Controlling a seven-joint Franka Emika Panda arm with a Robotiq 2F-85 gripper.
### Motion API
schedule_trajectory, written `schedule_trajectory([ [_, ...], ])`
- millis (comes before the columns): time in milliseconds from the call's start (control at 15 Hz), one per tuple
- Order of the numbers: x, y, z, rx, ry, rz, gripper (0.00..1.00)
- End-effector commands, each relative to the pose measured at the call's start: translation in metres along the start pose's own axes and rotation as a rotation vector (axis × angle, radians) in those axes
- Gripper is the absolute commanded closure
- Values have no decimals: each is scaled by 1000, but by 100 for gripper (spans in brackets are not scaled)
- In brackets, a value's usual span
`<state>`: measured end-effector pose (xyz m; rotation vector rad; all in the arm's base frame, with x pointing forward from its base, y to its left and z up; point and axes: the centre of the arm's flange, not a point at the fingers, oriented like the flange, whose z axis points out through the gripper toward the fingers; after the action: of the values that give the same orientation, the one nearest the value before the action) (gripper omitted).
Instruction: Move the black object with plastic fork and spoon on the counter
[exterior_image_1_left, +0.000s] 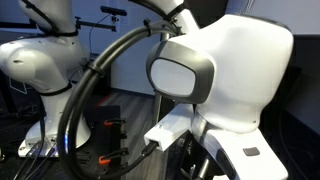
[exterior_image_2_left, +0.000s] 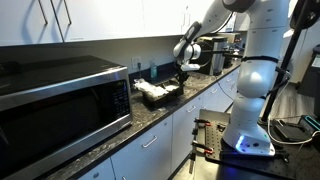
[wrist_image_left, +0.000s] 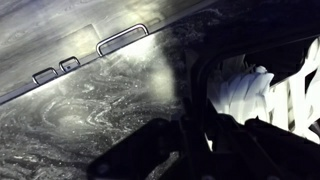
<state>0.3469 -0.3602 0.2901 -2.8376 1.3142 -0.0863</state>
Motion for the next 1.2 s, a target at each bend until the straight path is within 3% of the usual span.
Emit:
schedule_trajectory([
  [0, 30, 2, 6, 40, 75, 46, 96],
  [200, 46, 7, 12, 24, 103, 15, 96],
  [733, 75, 30, 8, -127, 97, -181, 96],
  [1133, 95, 33, 2, -143, 129, -241, 96],
])
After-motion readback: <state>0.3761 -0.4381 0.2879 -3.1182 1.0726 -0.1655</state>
